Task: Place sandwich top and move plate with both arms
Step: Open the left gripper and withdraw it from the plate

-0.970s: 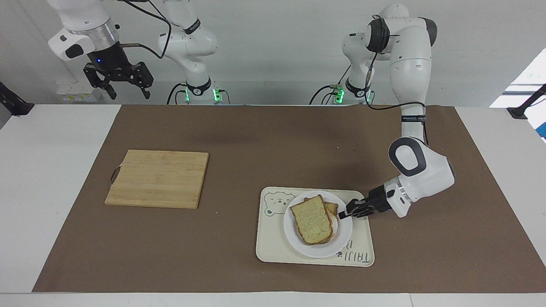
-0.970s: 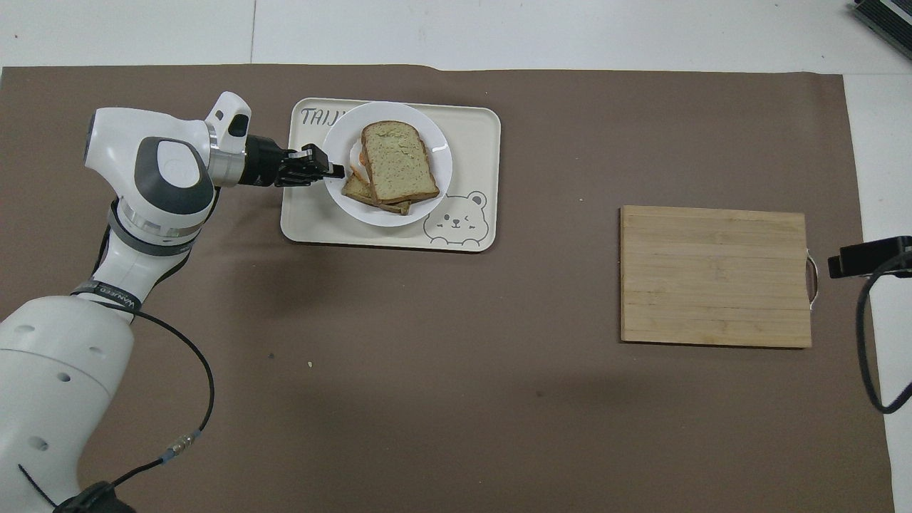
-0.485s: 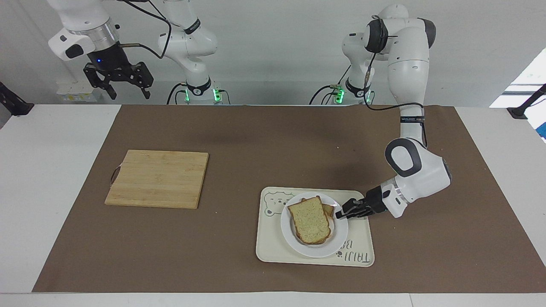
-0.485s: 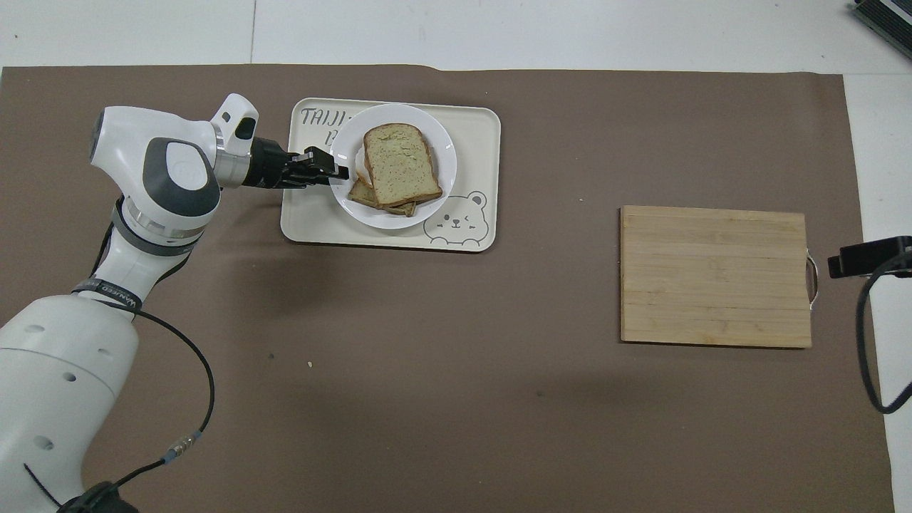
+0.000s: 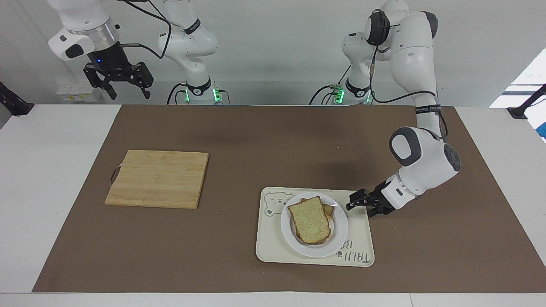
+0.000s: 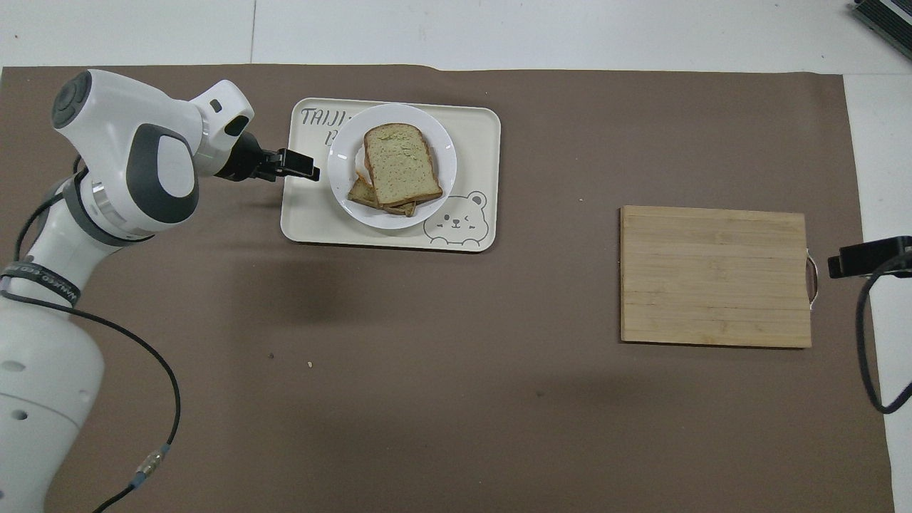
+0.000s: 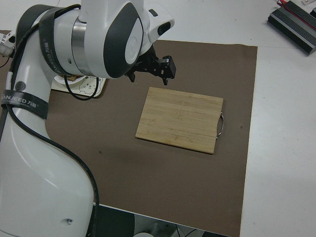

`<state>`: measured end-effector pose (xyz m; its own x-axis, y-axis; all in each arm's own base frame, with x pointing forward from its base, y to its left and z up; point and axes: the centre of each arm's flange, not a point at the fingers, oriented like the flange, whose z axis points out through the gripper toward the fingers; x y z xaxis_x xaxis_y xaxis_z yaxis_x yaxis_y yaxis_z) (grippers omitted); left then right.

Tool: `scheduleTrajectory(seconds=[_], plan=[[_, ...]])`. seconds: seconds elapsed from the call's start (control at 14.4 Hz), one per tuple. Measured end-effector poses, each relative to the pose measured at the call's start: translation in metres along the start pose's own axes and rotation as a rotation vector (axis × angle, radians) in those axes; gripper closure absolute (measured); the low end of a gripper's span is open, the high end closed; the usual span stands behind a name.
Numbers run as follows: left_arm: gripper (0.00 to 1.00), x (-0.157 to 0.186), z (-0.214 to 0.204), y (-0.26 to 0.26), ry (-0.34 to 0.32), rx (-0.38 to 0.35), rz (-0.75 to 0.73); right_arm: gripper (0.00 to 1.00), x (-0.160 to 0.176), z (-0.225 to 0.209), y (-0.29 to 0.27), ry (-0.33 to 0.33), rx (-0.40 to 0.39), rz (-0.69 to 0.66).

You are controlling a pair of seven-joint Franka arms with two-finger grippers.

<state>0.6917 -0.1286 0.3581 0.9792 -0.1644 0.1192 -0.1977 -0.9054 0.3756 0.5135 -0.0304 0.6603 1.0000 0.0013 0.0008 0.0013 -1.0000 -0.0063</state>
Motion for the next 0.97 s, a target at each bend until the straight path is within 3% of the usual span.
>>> scheduleTrajectory(seconds=[0.42, 0.69, 0.97], plan=[[0.0, -0.013, -0.116, 0.013, 0.021, 0.251, 0.153, 0.0, 0.0, 0.0, 0.0, 0.0, 0.0, 0.0], [0.0, -0.038, -0.21, 0.014, 0.045, 0.338, 0.159, 0.0, 0.0, 0.0, 0.0, 0.0, 0.0, 0.0], [0.0, -0.072, -0.285, 0.023, -0.031, 0.401, 0.144, 0.0, 0.0, 0.0, 0.007, 0.0, 0.001, 0.012]])
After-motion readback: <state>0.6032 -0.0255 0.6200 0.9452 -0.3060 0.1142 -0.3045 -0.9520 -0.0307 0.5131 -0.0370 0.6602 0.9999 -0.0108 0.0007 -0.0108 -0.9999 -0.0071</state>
